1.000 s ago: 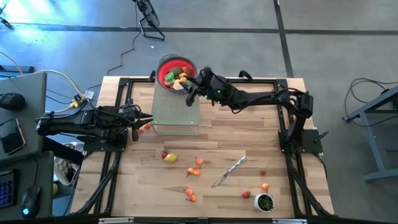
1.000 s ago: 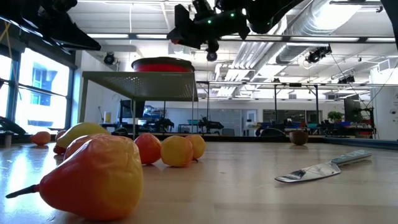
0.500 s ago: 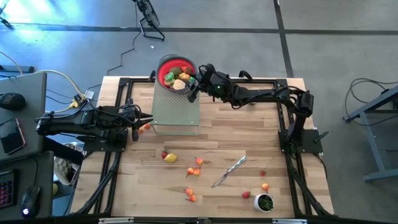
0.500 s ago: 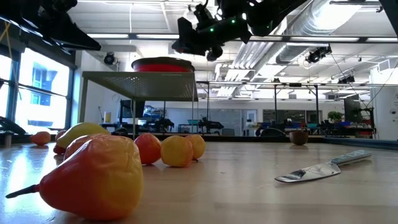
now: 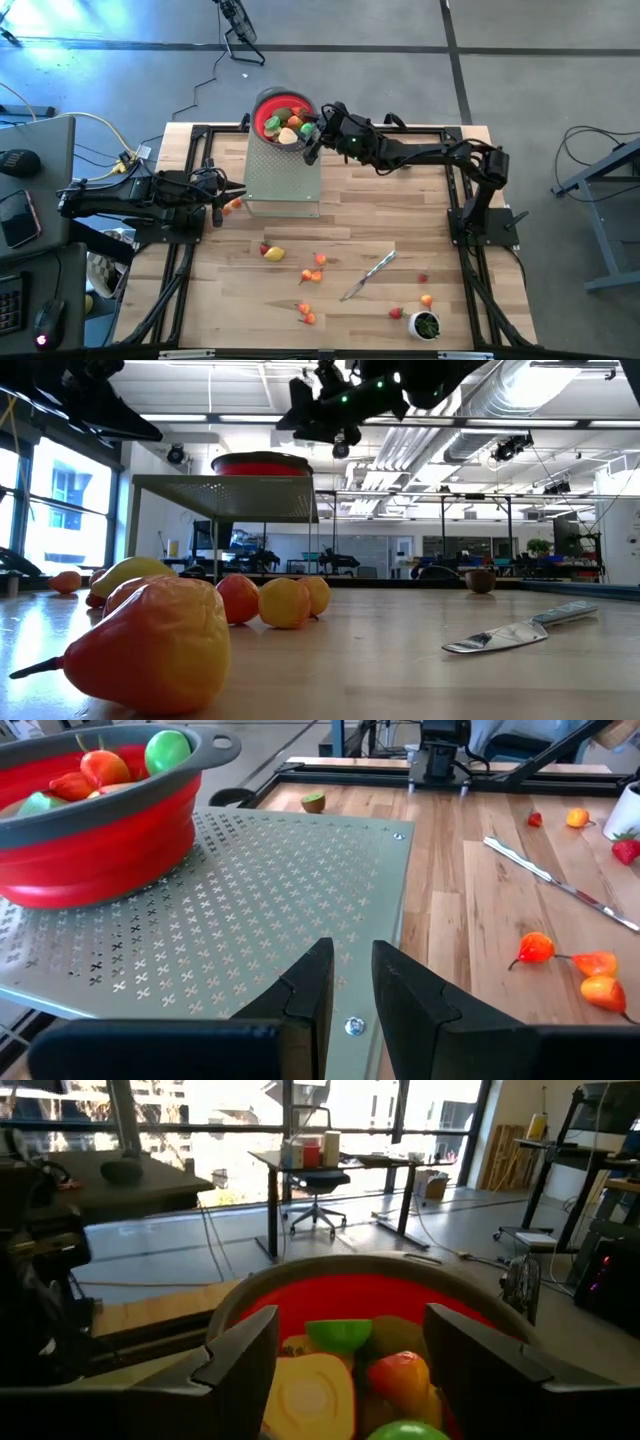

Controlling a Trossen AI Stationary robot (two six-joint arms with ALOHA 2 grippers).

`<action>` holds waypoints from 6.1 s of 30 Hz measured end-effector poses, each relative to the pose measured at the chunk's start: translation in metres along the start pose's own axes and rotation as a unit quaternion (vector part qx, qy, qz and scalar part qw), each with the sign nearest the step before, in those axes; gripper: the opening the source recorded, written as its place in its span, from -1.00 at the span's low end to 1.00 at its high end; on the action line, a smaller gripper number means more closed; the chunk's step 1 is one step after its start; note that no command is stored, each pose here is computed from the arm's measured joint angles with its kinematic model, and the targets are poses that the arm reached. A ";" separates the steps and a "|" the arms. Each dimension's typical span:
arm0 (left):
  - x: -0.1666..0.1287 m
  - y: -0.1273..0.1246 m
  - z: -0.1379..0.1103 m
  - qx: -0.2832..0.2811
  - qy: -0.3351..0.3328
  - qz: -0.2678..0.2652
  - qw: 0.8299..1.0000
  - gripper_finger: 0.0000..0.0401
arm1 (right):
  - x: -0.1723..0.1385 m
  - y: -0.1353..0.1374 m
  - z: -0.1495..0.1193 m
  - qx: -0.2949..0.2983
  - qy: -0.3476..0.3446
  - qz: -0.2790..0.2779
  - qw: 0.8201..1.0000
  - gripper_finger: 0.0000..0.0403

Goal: Pick & Place Fruit
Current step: Put the half kiwi into the red strainer on the shelf

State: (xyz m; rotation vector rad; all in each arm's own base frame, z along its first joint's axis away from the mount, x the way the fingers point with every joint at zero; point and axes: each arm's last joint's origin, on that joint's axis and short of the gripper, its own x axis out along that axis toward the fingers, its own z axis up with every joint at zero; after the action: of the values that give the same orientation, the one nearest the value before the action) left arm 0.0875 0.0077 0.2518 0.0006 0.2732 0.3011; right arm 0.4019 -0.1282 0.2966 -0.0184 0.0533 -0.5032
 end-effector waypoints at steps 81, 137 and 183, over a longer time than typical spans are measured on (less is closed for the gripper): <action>0.000 0.000 0.001 -0.007 -0.003 0.001 1.000 -0.66 | -0.140 -0.081 -0.083 0.226 0.501 -0.288 0.784 -0.86; 0.000 0.000 0.001 -0.022 -0.003 -0.001 1.000 -0.66 | -0.166 -0.184 -0.091 0.302 0.539 -0.306 0.724 0.73; 0.000 0.000 -0.002 -0.017 0.008 0.000 1.000 -0.66 | -0.126 -0.176 -0.164 0.279 0.621 -0.297 0.670 0.24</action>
State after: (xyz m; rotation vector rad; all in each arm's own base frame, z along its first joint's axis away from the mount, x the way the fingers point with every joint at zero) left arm 0.0871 0.0077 0.2503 -0.0349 0.2841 0.3068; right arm 0.1974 -0.2224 0.1442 0.9671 1.2873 -1.1021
